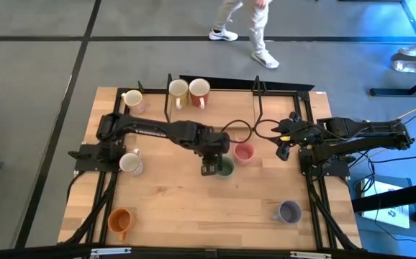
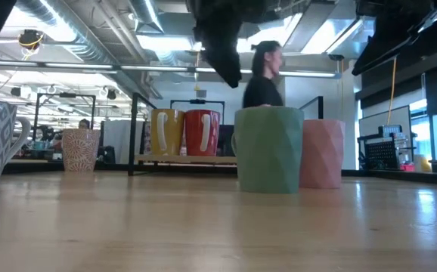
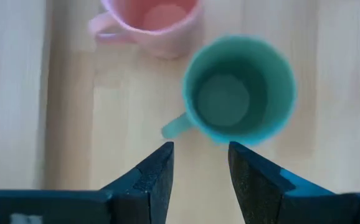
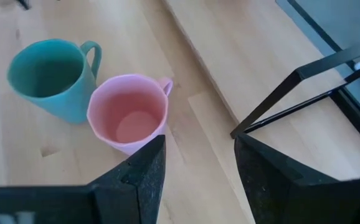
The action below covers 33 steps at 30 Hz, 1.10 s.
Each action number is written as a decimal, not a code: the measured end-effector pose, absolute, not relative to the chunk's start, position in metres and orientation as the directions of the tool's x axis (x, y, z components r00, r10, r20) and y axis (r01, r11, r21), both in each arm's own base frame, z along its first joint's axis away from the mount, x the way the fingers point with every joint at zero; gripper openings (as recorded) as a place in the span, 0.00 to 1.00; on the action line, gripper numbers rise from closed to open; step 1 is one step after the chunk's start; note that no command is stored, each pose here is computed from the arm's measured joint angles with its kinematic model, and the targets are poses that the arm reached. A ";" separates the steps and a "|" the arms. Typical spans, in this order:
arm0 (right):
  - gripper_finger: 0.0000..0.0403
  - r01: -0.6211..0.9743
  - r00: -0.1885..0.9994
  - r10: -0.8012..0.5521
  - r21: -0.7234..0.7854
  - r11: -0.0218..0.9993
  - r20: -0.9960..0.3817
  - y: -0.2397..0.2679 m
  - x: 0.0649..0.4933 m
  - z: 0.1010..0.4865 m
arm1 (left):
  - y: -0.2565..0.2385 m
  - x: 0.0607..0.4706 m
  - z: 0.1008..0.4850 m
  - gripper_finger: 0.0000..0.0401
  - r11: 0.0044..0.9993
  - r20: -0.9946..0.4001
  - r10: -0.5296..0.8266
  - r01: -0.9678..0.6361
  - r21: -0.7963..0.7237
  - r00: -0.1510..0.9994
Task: Place coffee mugs
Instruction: Adjust the green mug
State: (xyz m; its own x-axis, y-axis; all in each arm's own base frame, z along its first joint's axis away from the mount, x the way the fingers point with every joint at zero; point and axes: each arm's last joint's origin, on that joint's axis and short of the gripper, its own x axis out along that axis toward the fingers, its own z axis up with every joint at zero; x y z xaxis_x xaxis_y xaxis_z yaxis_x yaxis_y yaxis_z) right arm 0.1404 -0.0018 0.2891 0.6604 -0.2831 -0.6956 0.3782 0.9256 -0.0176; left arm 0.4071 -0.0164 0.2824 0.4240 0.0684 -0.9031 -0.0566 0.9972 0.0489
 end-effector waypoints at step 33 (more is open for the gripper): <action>0.44 0.381 0.660 -0.283 -0.015 0.925 -0.696 -0.002 0.140 0.289 | 0.014 0.443 0.205 0.20 0.883 -0.939 -0.127 0.468 0.040 0.319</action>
